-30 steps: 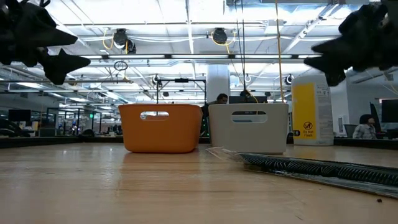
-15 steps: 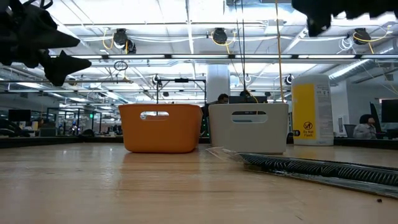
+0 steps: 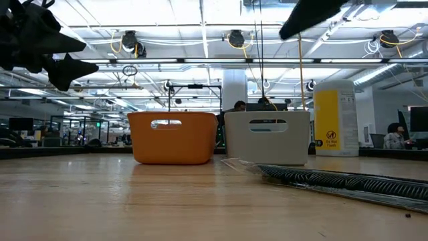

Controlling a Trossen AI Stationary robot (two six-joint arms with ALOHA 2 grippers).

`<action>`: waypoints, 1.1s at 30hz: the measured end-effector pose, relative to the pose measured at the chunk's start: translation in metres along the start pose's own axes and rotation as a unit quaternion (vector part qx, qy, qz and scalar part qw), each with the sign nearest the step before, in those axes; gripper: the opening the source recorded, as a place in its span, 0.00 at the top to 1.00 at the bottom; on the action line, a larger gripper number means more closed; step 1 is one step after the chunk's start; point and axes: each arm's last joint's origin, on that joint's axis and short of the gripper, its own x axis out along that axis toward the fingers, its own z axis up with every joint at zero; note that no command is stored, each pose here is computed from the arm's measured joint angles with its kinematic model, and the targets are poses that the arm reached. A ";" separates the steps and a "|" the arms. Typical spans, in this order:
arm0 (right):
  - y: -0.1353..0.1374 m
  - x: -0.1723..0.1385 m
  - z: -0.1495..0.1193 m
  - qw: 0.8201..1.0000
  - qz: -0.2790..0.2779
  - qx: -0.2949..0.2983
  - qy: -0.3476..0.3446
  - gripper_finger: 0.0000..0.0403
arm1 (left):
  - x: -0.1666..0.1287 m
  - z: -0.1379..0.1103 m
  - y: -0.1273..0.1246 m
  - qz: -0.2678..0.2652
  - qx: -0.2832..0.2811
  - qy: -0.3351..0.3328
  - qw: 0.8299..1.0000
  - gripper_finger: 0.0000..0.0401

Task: Pick & Place Travel size toiletries
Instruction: Put the black comb into the gray bin

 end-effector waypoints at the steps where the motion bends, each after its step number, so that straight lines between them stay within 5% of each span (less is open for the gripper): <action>1: 0.008 0.007 0.003 1.000 0.006 0.007 0.021 0.46 | 0.000 0.000 0.000 0.000 0.001 0.000 1.000 0.30; 13: 0.061 0.069 -0.012 0.971 0.055 0.133 0.189 0.50 | 0.000 0.000 0.000 0.000 0.020 0.000 1.000 0.30; 33: 0.071 0.105 -0.035 0.965 0.051 0.108 0.232 0.51 | 0.000 0.000 0.000 0.005 0.012 -0.001 1.000 0.30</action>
